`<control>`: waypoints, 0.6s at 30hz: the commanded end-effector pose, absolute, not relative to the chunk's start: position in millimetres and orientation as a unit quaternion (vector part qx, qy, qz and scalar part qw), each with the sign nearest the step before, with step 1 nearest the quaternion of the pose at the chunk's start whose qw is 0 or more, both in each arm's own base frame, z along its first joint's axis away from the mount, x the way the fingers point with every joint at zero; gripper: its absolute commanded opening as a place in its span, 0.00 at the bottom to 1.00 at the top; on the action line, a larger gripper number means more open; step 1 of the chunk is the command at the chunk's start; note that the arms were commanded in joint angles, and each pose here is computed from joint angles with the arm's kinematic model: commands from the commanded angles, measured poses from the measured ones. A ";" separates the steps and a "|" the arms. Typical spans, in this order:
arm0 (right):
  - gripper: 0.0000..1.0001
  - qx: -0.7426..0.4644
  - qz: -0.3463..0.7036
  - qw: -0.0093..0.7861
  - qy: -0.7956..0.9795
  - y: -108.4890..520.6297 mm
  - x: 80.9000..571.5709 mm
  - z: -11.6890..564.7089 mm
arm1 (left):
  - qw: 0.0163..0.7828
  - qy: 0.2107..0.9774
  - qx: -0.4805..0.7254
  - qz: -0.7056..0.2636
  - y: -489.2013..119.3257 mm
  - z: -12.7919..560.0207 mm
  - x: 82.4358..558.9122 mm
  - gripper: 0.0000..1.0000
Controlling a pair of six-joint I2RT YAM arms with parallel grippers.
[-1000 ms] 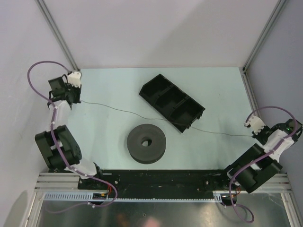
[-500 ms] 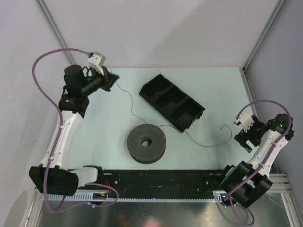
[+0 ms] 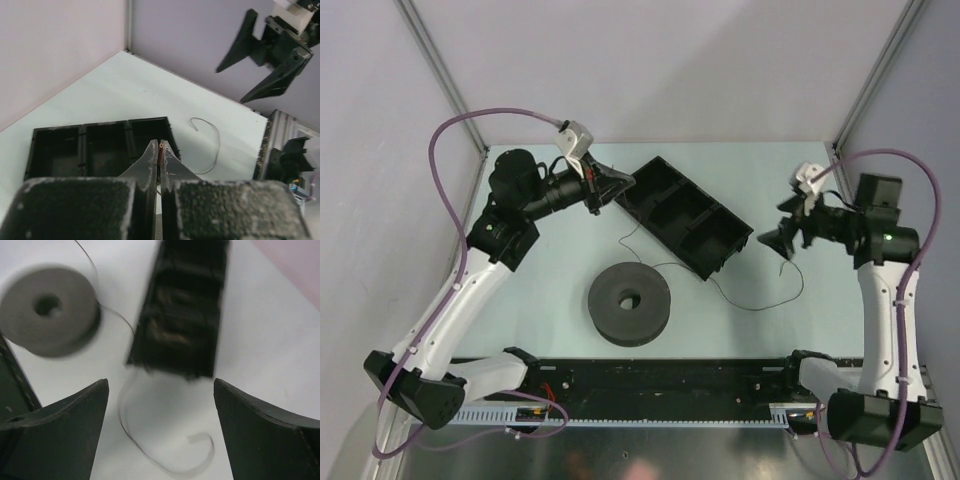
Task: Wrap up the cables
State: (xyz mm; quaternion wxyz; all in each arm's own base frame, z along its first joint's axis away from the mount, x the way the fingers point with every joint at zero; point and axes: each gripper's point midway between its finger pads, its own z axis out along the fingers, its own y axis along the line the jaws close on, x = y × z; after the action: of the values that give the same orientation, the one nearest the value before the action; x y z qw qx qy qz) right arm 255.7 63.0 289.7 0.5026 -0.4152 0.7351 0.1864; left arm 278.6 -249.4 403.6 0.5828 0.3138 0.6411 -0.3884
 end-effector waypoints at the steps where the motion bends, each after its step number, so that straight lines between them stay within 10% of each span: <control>1: 0.89 -0.375 0.318 0.580 0.649 150.9 259.8 377.2 | 0.598 0.596 0.304 -0.442 -265.8 434.5 256.1 0.00; 18: 0.79 -0.427 0.428 0.622 0.498 326.1 239.6 424.7 | 0.562 0.586 0.266 -0.520 -292.0 432.9 233.4 0.00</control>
State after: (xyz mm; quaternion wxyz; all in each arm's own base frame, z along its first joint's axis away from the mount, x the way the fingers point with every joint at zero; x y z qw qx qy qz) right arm 239.2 314.5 396.4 0.5824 -0.4508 0.5335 0.4158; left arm 245.3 -292.4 416.1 0.5506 0.2752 0.6066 -0.5030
